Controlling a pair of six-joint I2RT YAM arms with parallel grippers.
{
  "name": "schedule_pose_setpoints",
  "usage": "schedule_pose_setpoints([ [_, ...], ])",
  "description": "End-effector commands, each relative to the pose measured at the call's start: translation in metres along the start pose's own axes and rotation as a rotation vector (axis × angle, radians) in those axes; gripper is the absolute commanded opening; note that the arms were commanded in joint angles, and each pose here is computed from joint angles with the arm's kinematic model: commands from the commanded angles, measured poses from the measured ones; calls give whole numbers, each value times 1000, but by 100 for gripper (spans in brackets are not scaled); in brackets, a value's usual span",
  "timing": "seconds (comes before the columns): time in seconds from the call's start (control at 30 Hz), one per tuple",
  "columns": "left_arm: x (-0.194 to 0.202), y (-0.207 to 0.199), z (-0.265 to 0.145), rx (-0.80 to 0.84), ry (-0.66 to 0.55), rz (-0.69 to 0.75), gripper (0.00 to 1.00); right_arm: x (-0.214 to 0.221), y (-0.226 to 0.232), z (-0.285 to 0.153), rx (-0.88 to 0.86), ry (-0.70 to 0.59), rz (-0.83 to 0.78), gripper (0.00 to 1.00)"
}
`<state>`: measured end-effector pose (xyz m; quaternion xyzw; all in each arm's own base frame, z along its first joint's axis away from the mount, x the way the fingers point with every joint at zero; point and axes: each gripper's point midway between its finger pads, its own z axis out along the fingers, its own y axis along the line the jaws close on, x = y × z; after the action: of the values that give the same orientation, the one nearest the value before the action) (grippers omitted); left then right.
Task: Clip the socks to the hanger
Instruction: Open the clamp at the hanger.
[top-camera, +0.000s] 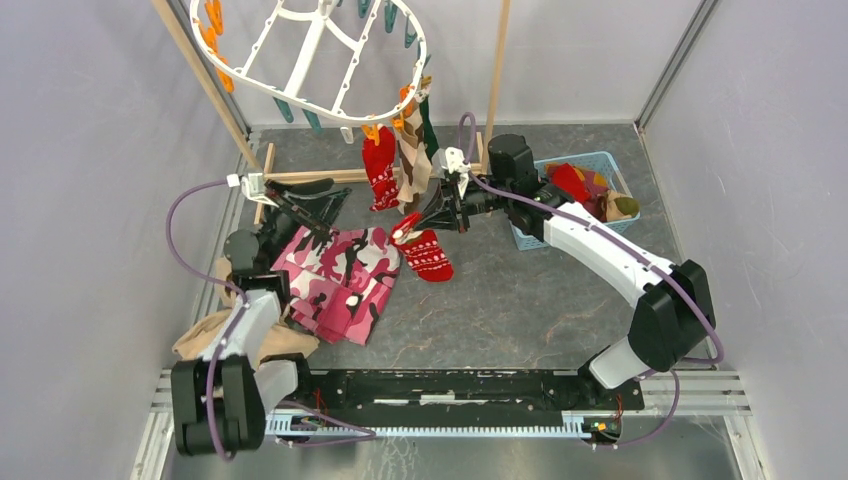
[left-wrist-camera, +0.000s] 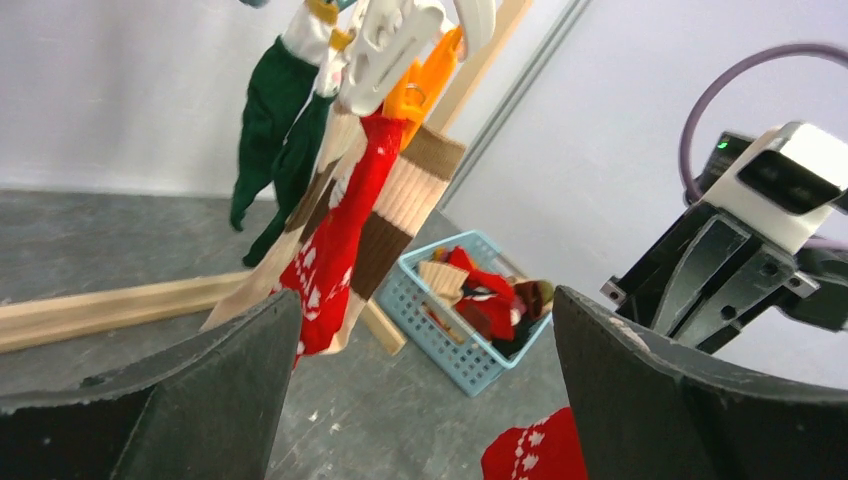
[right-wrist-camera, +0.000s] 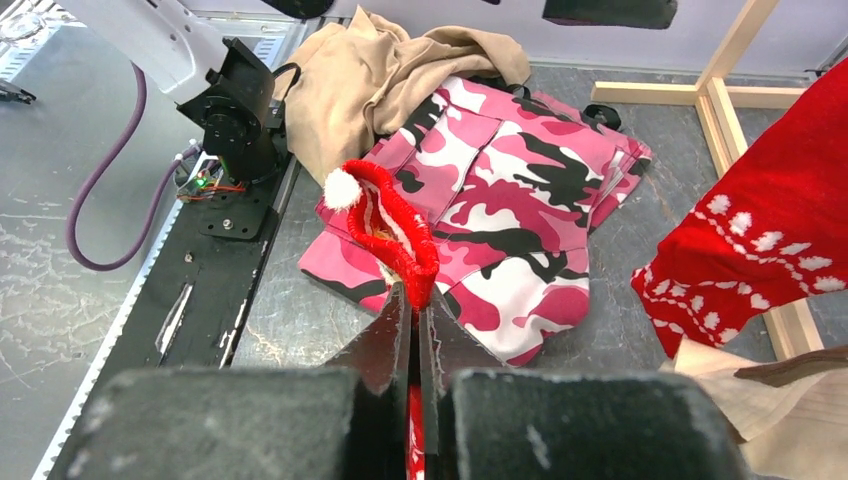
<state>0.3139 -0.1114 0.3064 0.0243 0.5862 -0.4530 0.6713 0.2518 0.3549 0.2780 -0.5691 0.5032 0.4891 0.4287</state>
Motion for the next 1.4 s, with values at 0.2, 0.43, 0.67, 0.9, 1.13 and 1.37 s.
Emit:
schedule_pose_setpoints([
  [0.2, -51, -16, -1, 282, -164, 128, 100, -28, -2, -1, -45, -38, -85, 0],
  [0.43, -54, 14, 31, 315, -101, 244, 100, -38, -4, 0, -60, -44, -107, 0],
  [0.67, -44, 25, 62, 446, 46, 283, 95, -44, -6, 1, -65, -52, -115, 1],
  [0.9, -30, 20, 77, 537, 114, 342, 94, -45, -7, 2, -65, -49, -115, 1],
  [1.13, -40, 23, 89, 551, 97, 347, 93, -44, -8, 2, -64, -45, -113, 1],
  [1.37, -45, 8, 80, 550, 65, 382, 93, -42, -7, 1, -65, -37, -116, 1],
])
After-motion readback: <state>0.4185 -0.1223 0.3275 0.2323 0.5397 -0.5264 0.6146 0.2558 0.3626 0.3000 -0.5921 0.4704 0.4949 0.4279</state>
